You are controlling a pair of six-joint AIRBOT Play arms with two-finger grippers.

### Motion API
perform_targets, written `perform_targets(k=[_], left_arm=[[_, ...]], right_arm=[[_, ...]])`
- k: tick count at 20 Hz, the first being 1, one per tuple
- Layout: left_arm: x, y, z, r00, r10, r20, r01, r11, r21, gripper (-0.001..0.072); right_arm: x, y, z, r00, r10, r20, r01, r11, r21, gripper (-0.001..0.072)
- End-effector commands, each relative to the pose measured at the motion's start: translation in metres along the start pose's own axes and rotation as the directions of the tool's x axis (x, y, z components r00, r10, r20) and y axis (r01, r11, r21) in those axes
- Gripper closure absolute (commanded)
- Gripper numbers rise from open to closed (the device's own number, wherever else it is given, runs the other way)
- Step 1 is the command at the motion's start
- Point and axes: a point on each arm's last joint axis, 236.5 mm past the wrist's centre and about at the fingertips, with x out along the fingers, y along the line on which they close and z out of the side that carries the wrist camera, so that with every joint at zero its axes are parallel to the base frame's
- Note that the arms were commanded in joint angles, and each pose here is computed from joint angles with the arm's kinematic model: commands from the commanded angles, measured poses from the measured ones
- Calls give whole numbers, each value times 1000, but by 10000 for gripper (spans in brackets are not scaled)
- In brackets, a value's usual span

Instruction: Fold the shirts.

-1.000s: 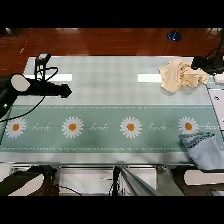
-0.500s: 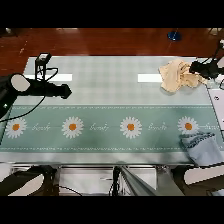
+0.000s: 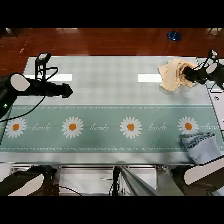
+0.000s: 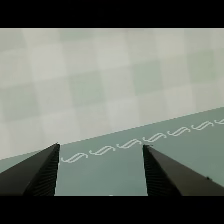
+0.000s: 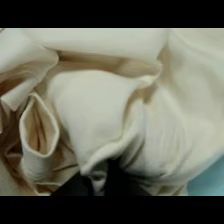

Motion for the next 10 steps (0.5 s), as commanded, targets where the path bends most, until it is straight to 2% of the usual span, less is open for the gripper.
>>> perform_targets(k=[1, 5, 10], left_arm=[[0, -2, 0, 1000, -7, 1, 7, 1000, -7, 98], [0, -9, 2, 999, -40, 9, 40, 999, -35, 98], [-20, -41, 19, 984, -156, 89, 166, 979, -116, 99]], right_arm=[[-43, 38, 47, 981, 119, 154, -116, 993, -31, 691], [-178, 93, 105, 898, 258, 357, -217, 964, -151, 691], [-340, 171, 99, 751, 478, 456, -396, 878, -268, 691]])
